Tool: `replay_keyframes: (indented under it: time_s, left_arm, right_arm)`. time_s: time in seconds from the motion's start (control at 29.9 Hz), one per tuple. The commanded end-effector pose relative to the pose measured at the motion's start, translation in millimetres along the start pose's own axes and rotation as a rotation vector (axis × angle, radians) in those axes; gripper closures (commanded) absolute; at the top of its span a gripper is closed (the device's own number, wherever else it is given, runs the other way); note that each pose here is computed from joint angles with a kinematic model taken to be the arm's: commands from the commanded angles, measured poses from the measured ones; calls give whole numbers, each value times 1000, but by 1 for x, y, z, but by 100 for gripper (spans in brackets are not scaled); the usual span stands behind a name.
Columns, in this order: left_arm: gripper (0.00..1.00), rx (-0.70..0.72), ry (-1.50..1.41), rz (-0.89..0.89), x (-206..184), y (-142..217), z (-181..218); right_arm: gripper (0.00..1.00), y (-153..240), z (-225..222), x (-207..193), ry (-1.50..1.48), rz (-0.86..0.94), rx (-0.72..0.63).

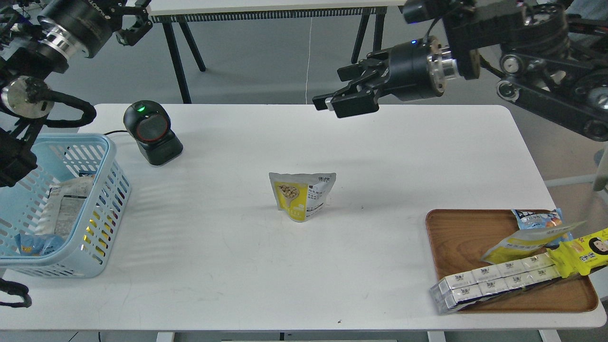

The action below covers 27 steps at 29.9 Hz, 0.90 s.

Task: Scan snack and place in basket
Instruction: 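Open the right gripper and withdraw it from the bag, then reach the left gripper to the standing yellow snack bag and grasp it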

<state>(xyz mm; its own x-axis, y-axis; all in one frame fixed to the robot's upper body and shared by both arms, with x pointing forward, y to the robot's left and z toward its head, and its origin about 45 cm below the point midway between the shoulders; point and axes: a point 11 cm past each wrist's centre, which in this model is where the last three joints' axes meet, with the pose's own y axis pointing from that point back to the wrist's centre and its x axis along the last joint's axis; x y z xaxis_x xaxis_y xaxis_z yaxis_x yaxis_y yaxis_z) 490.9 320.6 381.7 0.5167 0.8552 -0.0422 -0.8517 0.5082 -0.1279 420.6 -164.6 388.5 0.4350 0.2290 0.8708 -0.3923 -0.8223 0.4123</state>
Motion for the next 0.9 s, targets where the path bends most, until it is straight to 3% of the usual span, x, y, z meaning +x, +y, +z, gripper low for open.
replay_keyframes:
  time_s: [0.0,0.17,0.4,0.63,0.77,0.87]
  left_arm:
    - [8,42,-207,-116,-25,-5,23]
    - [8,73,-501,-264,-66,-16,40]
    - [8,47,-917,-483,-140,-26,51]
    - [8,-14,-1241,-607,-193,-34,51]
    - [10,-69,-1401,-715,-237,-42,34]
    - [10,-63,-1538,-853,-274,-44,-2]
  right_arm:
    - [2,27,24,-10,-234,128,-4]
    - [1,60,62,-14,-515,322,-33]
    - [1,106,130,-3,-982,770,-8]
    - [1,134,182,-33,-1283,1070,44]
    - [1,135,201,-55,-1426,1235,56]
    - [1,136,211,-78,-1528,1317,48]
